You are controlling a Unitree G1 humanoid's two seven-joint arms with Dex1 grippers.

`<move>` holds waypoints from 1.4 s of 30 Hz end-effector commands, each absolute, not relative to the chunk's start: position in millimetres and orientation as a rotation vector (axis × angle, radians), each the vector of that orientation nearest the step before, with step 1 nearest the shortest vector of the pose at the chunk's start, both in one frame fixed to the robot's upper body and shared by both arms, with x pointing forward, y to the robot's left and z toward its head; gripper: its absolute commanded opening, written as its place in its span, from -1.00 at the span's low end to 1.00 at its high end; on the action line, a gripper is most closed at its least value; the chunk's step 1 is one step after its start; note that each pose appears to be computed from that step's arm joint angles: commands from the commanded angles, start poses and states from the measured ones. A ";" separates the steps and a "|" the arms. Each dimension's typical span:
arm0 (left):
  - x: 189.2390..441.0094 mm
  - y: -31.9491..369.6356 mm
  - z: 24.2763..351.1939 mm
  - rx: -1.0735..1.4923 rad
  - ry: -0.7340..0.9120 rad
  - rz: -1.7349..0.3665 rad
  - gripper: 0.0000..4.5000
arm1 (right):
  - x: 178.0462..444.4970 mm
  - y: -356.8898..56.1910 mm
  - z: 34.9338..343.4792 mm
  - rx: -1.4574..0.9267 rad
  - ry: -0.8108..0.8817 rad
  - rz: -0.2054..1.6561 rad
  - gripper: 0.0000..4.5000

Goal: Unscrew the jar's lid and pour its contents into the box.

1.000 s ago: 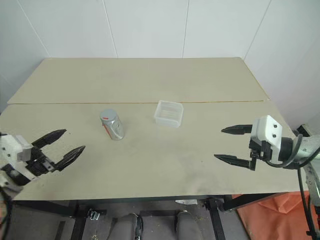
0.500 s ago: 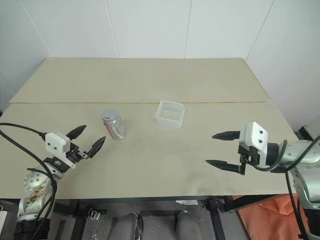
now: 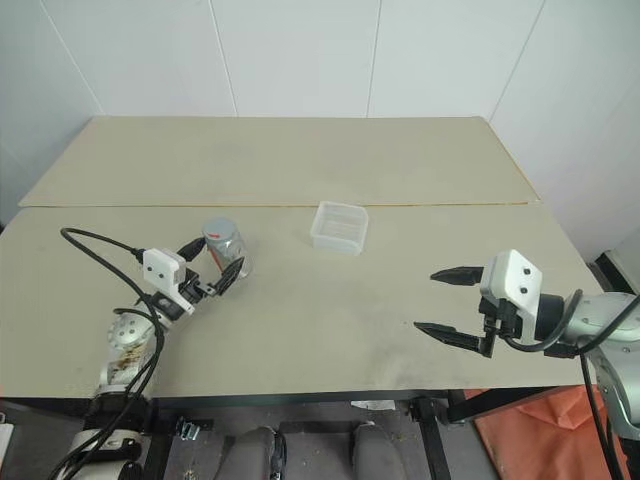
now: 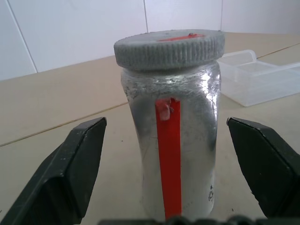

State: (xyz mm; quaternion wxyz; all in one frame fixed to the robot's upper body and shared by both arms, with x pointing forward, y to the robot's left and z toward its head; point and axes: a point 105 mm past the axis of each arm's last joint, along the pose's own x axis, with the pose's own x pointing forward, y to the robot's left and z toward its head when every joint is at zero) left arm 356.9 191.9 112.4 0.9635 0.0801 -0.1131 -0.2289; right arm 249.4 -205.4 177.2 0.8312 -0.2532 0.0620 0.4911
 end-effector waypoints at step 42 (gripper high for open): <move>321.9 91.8 147.8 0.096 -0.247 -1.011 -0.12 | 284.3 -25.4 232.8 -0.129 -0.349 0.883 1.00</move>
